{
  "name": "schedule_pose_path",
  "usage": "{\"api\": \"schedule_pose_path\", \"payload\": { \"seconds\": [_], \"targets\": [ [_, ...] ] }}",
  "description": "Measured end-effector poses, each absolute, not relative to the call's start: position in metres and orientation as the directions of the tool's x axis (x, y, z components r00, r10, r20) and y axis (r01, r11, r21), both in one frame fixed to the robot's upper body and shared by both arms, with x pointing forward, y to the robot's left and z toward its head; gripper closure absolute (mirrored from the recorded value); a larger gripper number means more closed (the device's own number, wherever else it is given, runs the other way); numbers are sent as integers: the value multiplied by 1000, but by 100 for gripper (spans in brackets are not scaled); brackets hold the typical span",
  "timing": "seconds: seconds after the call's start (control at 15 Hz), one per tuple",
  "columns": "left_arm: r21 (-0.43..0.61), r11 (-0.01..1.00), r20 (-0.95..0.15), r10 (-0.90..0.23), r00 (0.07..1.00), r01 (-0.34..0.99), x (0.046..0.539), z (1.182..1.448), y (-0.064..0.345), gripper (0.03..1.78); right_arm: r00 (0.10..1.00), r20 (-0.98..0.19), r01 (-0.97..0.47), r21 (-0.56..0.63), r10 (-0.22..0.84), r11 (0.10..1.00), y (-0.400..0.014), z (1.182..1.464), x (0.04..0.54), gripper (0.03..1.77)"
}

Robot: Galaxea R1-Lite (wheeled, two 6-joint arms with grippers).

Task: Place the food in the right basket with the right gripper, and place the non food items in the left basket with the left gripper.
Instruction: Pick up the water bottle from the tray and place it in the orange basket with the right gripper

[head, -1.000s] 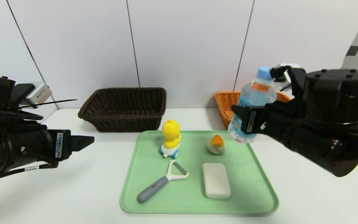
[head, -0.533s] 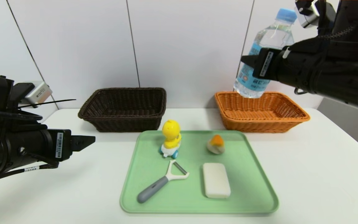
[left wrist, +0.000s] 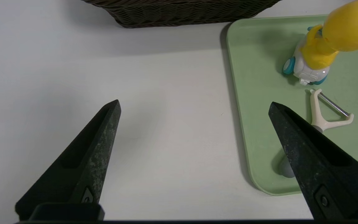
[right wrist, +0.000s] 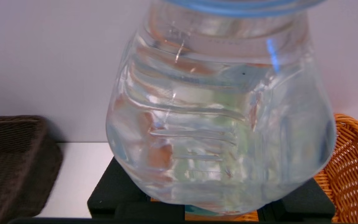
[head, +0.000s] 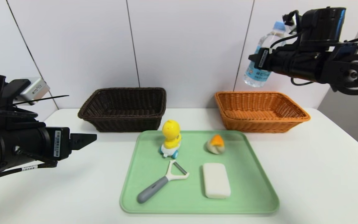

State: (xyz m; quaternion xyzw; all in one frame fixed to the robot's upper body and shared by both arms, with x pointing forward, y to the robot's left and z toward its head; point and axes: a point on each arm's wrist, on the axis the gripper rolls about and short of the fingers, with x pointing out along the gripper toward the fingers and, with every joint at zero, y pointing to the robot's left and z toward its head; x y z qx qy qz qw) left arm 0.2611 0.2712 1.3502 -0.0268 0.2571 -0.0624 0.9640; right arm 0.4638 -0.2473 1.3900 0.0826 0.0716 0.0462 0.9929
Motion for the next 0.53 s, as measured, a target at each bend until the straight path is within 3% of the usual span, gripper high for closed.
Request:
{"api": "schedule_pose_path", "payload": {
  "seconds": [0.53],
  "targets": [
    [-91,990,-487,-142,862,111,260,1352,271,12,958,-283,-11,154,55,988,-263,1312,534,95]
  ]
}}
